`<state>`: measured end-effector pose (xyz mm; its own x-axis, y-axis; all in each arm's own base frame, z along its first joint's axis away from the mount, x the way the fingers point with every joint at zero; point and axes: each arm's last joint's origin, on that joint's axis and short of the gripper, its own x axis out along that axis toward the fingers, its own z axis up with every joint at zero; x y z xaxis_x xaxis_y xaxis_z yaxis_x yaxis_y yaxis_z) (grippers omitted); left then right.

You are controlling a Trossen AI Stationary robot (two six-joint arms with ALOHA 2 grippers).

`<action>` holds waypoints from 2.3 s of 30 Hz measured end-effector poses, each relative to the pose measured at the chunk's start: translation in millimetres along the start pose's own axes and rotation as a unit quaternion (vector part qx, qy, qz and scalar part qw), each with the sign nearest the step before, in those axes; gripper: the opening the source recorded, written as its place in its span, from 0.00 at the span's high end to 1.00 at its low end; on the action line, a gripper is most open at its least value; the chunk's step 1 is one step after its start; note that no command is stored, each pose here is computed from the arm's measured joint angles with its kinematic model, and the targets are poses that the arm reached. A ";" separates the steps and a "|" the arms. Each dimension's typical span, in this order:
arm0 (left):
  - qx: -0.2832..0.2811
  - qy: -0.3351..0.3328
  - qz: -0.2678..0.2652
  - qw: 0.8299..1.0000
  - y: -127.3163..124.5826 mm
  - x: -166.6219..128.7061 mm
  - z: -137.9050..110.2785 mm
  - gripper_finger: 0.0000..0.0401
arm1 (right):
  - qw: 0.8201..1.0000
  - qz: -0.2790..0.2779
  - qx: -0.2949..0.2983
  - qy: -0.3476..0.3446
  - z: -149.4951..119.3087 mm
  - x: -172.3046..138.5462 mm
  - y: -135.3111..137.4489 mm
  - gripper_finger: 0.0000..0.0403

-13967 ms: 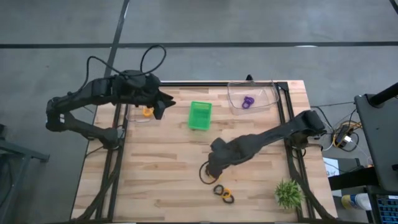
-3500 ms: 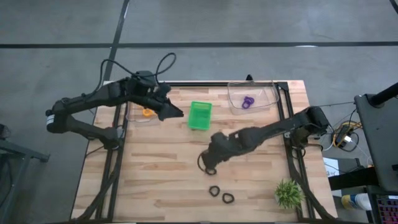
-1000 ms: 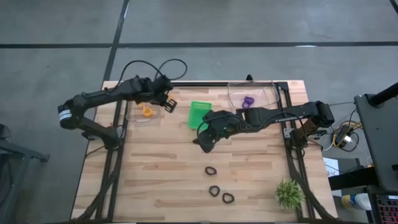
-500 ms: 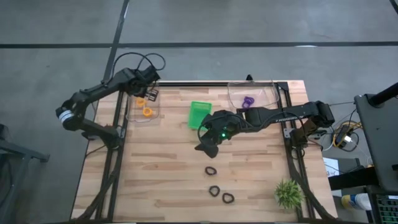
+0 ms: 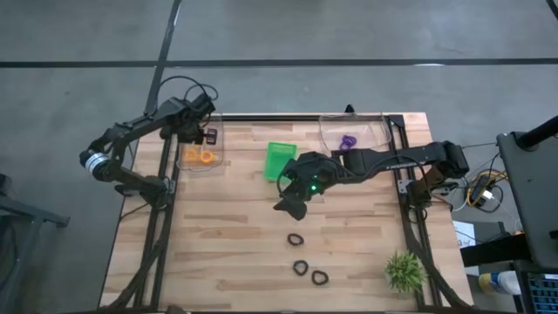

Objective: Sort spring keychains
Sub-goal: Put the bottom black spring keychain into the green bin

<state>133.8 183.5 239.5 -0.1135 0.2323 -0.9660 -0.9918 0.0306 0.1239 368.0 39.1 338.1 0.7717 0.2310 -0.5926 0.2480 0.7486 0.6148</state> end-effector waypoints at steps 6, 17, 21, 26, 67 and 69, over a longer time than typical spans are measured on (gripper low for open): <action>-0.025 -0.003 -0.065 0.998 -6.6 -18.7 4.6 0.77 | 1.000 -0.010 -0.026 -0.002 4.1 -1.1 -6.1 0.35; 0.026 -0.061 -0.411 0.909 -45.2 -82.8 2.5 0.77 | 0.993 -0.071 -0.050 0.076 -10.6 3.5 -20.9 0.35; 0.045 -0.087 -0.527 0.844 -59.9 -106.6 1.9 0.77 | 0.993 -0.080 -0.030 0.084 -13.4 4.4 -23.4 0.35; 0.083 -0.086 -0.622 0.774 -75.4 -129.8 -5.5 0.77 | 0.993 -0.082 0.017 0.084 -17.5 5.9 -20.2 0.35; 0.359 0.117 -0.725 0.577 -116.0 -178.4 -134.4 0.77 | 0.919 -0.194 0.260 0.225 -207.9 71.4 5.7 0.40; 0.360 0.117 -0.724 0.576 -115.9 -178.2 -134.5 0.77 | 0.917 -0.194 0.260 0.231 -214.0 81.4 5.5 0.40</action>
<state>261.2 7.8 366.7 0.7151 -0.6785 -0.1680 0.2158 0.4428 -0.8703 306.8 195.0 181.9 0.2658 0.3390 -0.9025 0.7895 0.4606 0.4056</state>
